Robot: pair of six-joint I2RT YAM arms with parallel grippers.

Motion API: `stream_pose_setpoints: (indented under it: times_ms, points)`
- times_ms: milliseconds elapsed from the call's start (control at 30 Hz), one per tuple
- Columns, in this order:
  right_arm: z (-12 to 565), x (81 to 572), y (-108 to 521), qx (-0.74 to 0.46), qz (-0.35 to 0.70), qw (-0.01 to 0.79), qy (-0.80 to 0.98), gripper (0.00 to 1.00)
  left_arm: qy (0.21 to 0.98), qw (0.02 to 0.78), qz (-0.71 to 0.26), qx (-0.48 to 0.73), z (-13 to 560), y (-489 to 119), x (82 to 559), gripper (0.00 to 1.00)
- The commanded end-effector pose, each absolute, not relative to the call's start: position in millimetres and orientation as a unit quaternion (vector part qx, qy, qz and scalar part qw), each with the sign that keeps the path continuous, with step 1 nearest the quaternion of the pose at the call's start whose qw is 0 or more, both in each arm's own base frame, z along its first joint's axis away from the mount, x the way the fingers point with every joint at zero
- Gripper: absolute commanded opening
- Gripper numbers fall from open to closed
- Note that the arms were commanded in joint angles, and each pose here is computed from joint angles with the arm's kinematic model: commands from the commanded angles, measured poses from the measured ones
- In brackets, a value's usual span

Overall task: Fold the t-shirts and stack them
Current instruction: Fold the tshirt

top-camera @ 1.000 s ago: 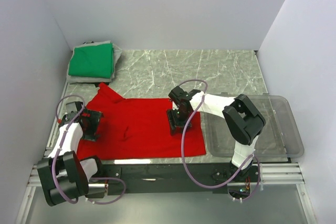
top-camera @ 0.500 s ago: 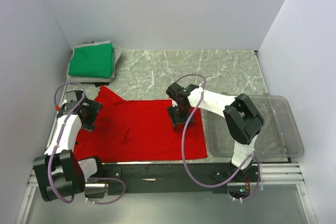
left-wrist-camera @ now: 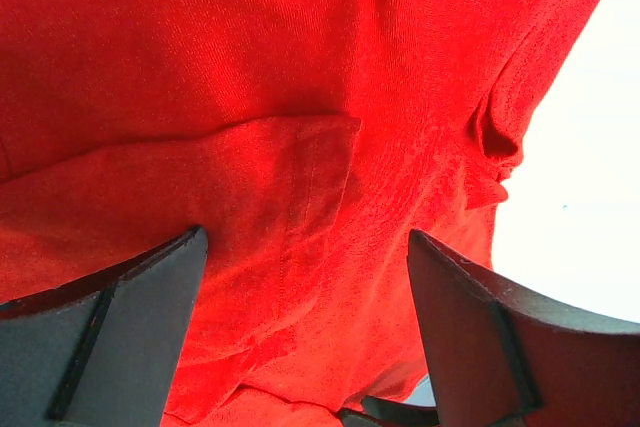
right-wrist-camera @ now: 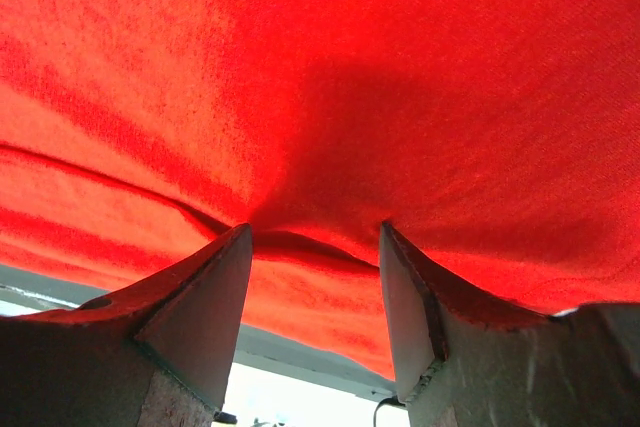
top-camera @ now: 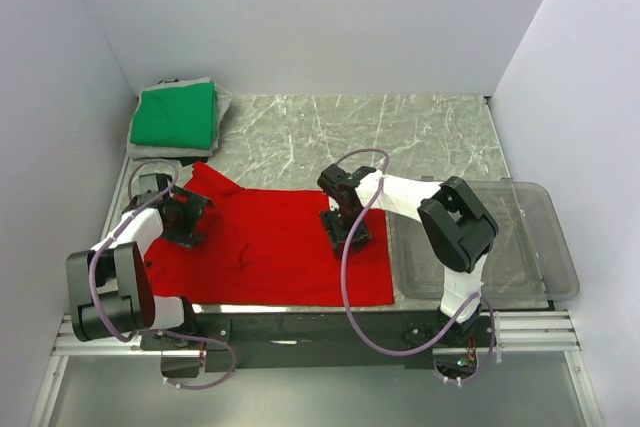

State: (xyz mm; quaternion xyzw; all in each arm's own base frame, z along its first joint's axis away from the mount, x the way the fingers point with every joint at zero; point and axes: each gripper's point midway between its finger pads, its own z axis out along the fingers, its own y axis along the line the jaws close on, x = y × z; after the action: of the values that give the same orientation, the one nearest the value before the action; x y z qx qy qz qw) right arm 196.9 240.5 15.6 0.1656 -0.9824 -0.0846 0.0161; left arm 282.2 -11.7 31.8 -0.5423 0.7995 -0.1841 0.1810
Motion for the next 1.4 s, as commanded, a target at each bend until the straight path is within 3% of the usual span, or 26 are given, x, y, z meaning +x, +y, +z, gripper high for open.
stream_pose_setpoints:
  times_ms: [0, 400, 867, 1100, 1367]
  points:
    - [4.2, 182.3, 234.9, 0.168, -0.088, 0.036, -0.981, 0.61, 0.809, 0.155, -0.135, -0.55, 7.3, 0.1, 262.3, 0.89]
    - [11.8, 180.8, 249.6, 0.182, -0.101, 0.038, -0.977, 0.61, 0.776, 0.167, -0.094, -0.6, 11.1, 32.4, 230.7, 0.91]
    - [37.6, 201.4, 275.9, 0.193, -0.122, 0.013, -0.974, 0.61, 0.779, 0.179, -0.077, -0.596, 8.4, 52.6, 236.2, 0.92]
    - [73.6, 251.1, 269.1, 0.157, -0.103, -0.066, -0.98, 0.64, 0.782, 0.206, -0.081, -0.582, 21.5, 58.7, 248.3, 0.92]
    - [88.5, 343.1, 206.6, 0.046, -0.058, -0.169, -0.983, 0.65, 0.784, 0.281, -0.095, -0.546, 77.4, 69.7, 275.2, 0.91]
